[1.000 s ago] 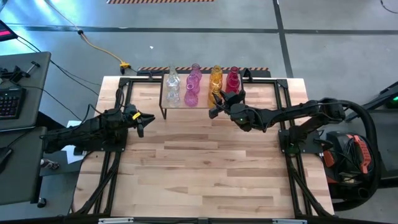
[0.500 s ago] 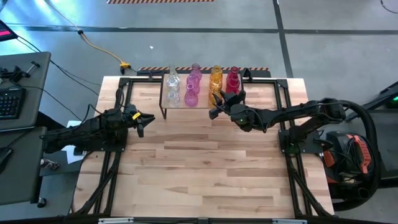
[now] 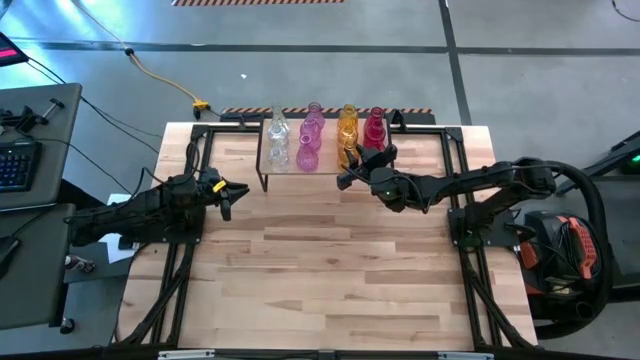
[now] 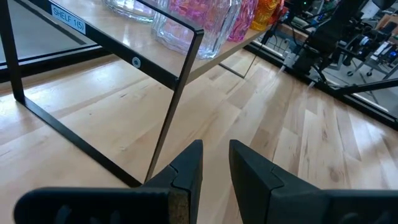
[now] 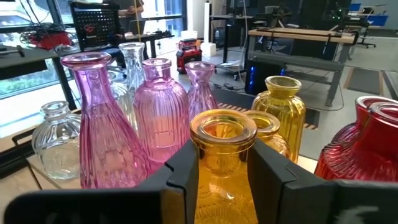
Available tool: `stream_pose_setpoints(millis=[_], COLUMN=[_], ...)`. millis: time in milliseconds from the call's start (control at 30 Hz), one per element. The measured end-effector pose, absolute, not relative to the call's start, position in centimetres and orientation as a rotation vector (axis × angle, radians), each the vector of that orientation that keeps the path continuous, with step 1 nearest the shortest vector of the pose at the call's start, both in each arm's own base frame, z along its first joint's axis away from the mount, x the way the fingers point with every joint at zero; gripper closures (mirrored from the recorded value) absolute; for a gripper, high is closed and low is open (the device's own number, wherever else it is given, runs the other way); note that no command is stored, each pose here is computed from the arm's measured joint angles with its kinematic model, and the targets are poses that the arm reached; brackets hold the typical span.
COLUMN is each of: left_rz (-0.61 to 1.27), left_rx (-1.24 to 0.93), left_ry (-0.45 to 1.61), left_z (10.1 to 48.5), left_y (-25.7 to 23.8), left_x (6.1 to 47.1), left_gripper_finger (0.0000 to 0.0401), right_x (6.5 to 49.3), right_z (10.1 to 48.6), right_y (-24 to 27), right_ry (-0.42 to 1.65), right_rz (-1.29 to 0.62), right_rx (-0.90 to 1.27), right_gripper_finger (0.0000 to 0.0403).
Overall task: Sort vases onto shelf
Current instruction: Put the yellow vase on the shelf aligned with the other yellow vase
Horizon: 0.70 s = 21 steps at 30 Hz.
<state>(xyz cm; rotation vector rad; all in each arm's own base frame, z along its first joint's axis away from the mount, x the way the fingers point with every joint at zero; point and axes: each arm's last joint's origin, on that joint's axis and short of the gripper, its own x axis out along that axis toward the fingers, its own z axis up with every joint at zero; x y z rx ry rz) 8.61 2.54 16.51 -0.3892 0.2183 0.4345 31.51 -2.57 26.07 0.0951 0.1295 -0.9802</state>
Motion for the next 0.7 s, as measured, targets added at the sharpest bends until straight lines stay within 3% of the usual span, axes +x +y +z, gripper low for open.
stream_pose_setpoints(millis=[700], left_rz=[0.435], left_rx=[-0.389], left_ry=[0.218], left_z=[16.51], left_y=[2.54], left_x=[8.61], left_gripper_finger=[0.0331], right_x=[31.63], right_z=[26.13], right_y=[-2.53], right_ry=[0.114], right_rz=[-0.945], right_rx=[0.126], right_gripper_finger=[0.0305])
